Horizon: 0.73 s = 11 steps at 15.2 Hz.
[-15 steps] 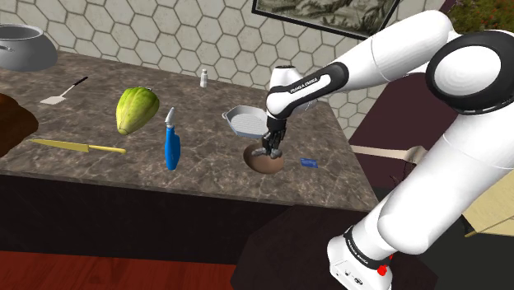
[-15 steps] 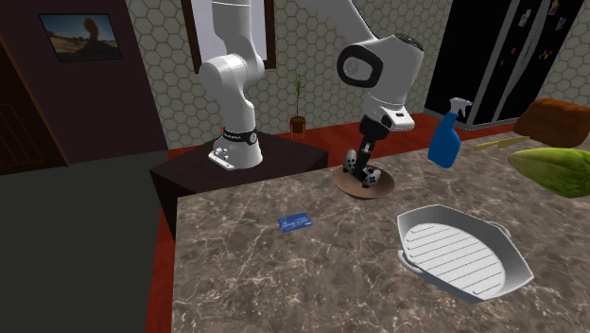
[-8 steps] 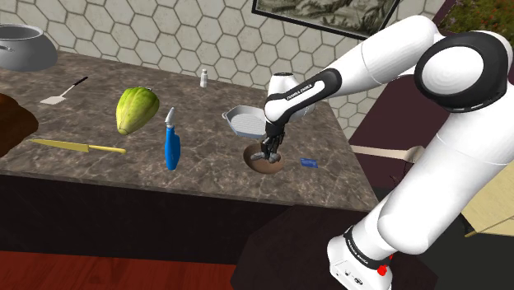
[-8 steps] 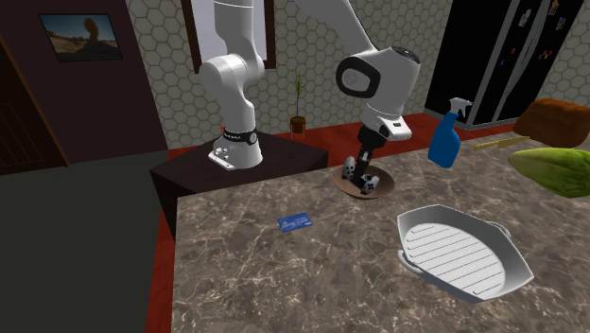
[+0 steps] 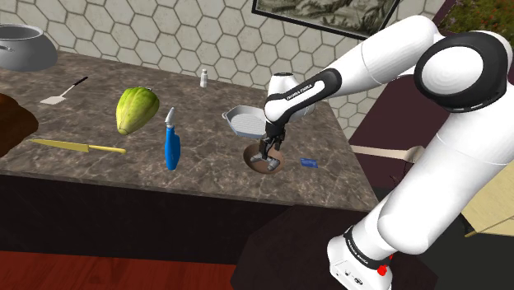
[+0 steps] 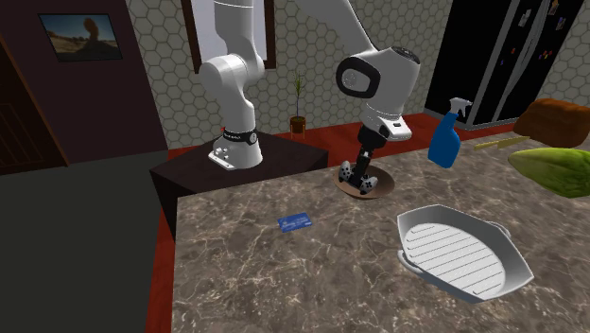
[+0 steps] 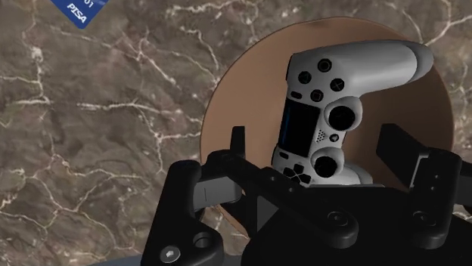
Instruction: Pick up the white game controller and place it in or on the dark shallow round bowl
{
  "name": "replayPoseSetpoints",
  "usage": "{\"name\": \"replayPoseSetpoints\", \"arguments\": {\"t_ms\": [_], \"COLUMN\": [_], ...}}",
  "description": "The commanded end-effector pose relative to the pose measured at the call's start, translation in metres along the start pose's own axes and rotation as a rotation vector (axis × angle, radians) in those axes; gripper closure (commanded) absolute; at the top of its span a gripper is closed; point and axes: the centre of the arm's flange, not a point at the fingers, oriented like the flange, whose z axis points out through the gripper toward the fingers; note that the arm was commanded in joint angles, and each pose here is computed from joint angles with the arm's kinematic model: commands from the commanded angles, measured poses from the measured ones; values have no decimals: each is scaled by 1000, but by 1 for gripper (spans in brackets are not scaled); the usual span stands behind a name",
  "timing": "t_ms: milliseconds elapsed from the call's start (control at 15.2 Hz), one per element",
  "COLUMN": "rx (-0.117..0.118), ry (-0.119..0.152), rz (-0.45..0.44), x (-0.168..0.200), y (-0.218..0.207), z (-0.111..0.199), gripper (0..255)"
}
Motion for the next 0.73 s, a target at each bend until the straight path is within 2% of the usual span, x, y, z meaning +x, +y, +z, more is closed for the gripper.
{"name": "replayPoseSetpoints", "arguments": {"t_ms": [0,66,330,660], "rx": [0,0,0,0], "ry": [0,0,0,0], "rz": [0,0,0,0], "x": [0,0,0,0], "y": [0,0,0,0], "z": [0,0,-50,-50], "gripper": [0,0,0,0]}}
